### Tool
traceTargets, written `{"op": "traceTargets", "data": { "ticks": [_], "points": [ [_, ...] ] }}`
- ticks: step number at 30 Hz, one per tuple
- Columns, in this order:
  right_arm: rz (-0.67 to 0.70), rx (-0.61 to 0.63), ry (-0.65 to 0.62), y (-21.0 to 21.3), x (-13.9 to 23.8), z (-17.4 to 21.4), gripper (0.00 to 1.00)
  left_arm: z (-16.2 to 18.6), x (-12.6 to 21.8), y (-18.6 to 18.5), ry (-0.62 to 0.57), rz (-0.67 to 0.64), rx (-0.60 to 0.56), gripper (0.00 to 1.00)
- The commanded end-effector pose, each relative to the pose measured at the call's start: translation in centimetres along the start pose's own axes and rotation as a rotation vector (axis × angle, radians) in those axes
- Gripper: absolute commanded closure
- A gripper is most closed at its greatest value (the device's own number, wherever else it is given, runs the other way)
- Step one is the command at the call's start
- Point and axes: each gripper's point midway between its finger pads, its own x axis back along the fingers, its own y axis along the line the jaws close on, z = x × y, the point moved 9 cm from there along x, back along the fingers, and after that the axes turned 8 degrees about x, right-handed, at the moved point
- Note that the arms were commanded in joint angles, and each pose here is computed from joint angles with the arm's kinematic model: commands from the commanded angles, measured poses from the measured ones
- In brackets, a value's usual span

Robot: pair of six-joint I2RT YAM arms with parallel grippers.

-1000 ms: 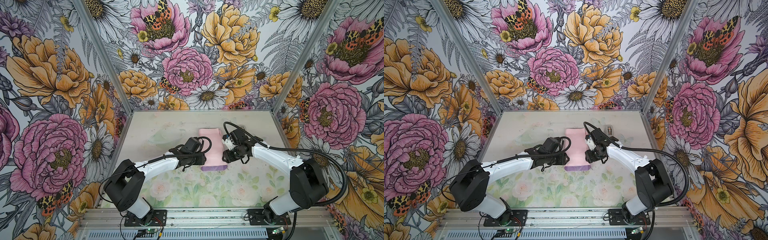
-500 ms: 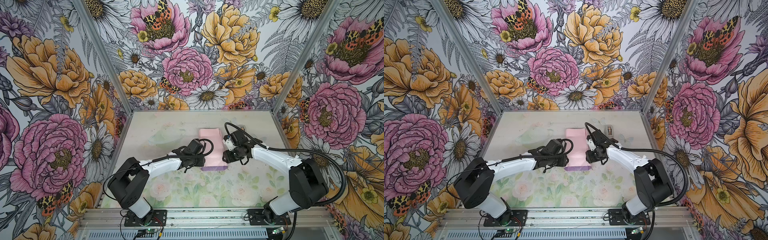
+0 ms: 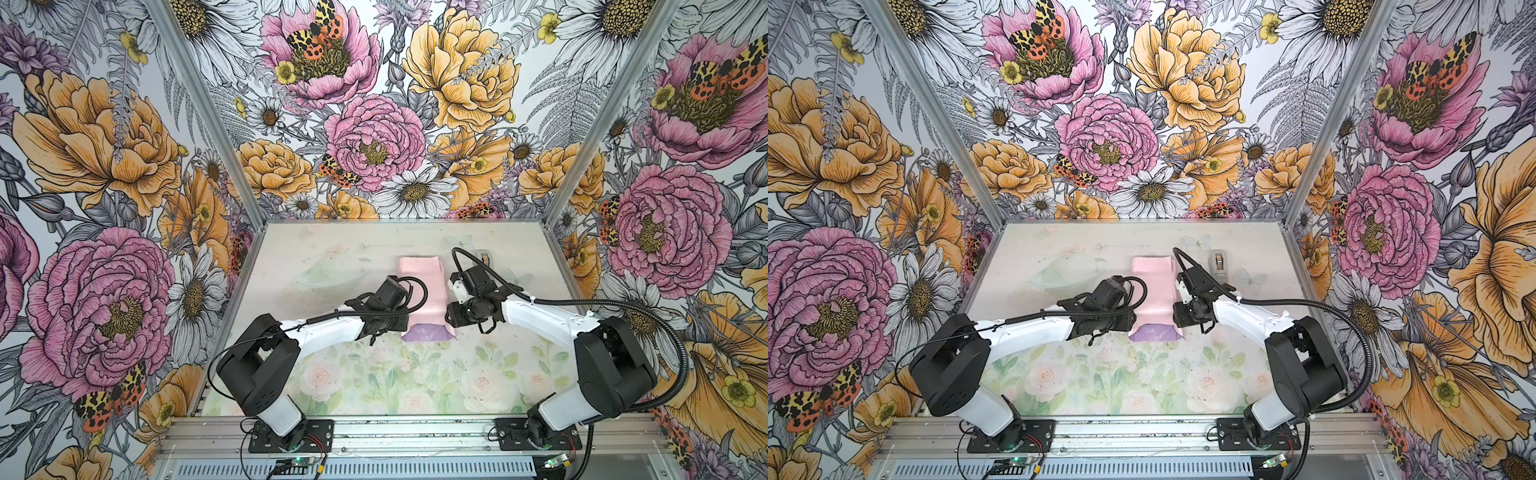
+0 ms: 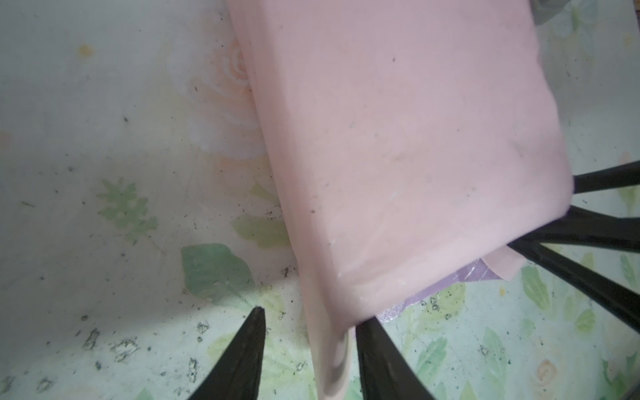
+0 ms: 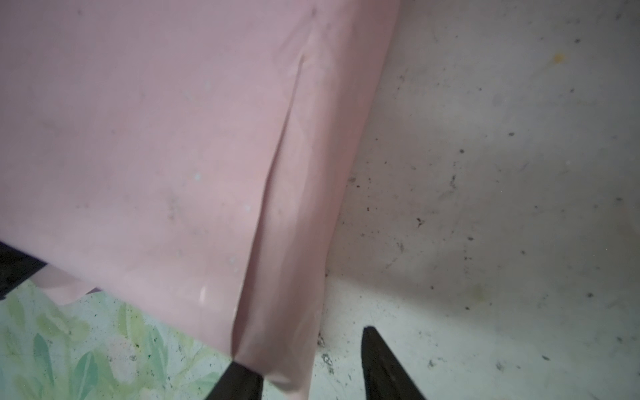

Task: Wrap the gift box in paper

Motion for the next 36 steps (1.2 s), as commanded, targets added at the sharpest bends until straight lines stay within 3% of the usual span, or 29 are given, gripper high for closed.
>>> {"op": "traceTargets", "data": {
  "ticks": [1, 5, 8, 12, 16, 23, 36],
  "points": [
    [-0.009, -0.019, -0.075, 0.1, 0.2, -0.9, 0.54, -0.4, 0.9, -0.5, -0.073, 0.004, -0.068, 0.46],
    [-0.016, -0.026, -0.076, 0.1, 0.0, -0.8, 0.54, -1.1, 3.4, -1.3, -0.136, 0.048, -0.174, 0.37],
    [-0.013, -0.027, -0.077, 0.1, 0.0, -0.7, 0.54, -1.6, 5.4, -2.2, -0.181, 0.092, -0.348, 0.31],
    [-0.011, -0.028, -0.076, 0.0, 0.0, -0.6, 0.55, -2.6, 7.1, -2.9, -0.210, 0.129, -0.624, 0.28],
    [-0.015, -0.033, -0.072, 0.0, -0.3, -0.5, 0.55, -2.6, 6.9, -3.2, -0.159, 0.180, -0.953, 0.28],
    [-0.015, -0.039, -0.078, 0.0, -0.2, -0.6, 0.55, -4.1, 4.2, -2.9, -0.076, 0.199, -1.122, 0.21],
    [-0.020, -0.055, -0.076, -0.1, -0.4, -0.5, 0.55, -5.2, 0.1, -4.1, -0.112, 0.238, -1.181, 0.16]
  ]
}}
